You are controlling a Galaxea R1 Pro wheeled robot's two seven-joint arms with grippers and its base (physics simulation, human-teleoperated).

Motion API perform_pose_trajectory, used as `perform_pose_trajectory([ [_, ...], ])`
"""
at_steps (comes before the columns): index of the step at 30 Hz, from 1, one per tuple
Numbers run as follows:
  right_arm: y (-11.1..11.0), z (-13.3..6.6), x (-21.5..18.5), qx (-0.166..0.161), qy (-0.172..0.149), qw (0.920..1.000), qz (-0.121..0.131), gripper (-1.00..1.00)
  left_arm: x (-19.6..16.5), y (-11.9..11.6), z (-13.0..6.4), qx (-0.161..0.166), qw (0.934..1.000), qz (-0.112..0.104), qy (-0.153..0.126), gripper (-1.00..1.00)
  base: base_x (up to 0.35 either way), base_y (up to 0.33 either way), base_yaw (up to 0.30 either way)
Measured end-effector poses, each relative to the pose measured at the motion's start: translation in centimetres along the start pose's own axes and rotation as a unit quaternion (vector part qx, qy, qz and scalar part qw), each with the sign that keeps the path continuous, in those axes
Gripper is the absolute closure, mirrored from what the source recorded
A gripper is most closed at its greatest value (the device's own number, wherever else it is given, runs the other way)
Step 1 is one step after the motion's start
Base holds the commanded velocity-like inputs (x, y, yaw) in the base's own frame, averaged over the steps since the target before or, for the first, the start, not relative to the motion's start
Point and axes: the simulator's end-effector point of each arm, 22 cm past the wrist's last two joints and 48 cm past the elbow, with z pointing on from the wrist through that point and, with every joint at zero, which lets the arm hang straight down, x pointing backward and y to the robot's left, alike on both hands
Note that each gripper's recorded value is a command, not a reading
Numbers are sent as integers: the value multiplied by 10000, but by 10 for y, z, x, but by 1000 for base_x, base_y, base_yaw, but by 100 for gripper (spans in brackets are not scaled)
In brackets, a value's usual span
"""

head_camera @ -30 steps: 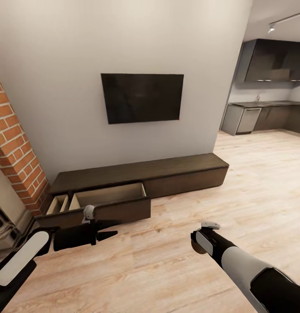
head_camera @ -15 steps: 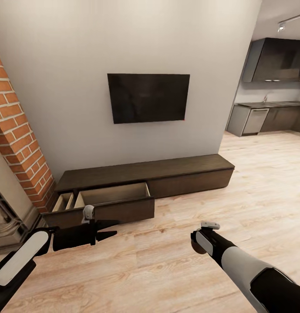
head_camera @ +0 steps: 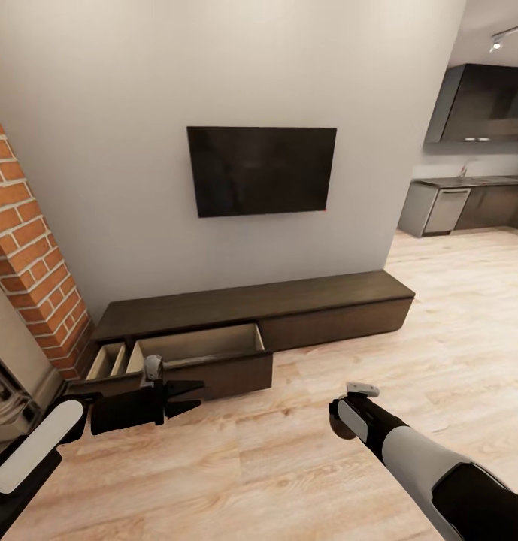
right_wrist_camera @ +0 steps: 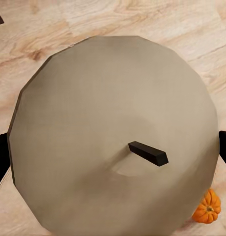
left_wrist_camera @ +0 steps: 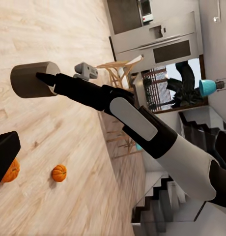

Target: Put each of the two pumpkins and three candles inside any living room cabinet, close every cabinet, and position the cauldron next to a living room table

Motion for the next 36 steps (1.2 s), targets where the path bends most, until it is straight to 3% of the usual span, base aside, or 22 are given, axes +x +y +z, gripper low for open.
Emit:
perform_pose_trajectory([
  [4, -1, 1, 6, 1, 140, 9999, -17, 100, 0, 0, 0, 0, 10000, -2, 0, -100, 195, 121, 0],
  [10, 14, -10, 32, -197, 916, 9949, -385, 100, 0, 0, 0, -1, 10000, -4, 0, -100, 37, 26, 0],
  [14, 46, -34, 1, -565, 788, 9933, -635, 100, -1, 0, -1, 2, 10000, -1, -5, -100, 4, 3, 0],
  [17, 62, -54, -25, -653, 546, 9933, -788, 100, -1, 0, -1, 3, 10000, 2, -3, -100, 0, 0, 0],
  [26, 65, -71, -48, -430, 286, 9950, -859, 100, -1, 0, -1, -3, 10000, 10, 2, -100, 0, 0, 0],
  [29, 66, -72, -46, -426, 325, 9945, -895, 100, -1, 0, -1, -3, 10000, 14, 0, -100, 0, 0, 0],
  [31, 65, -73, -38, -436, 526, 9925, -1012, 100, -1, -1, -1, 7, 10000, 19, 2, -100, 0, 0, 0],
  [36, 65, -82, -38, -613, 802, 9908, -898, 100, 0, 0, -1, -5, 10000, 15, 1, -100, 27, 0, 0],
])
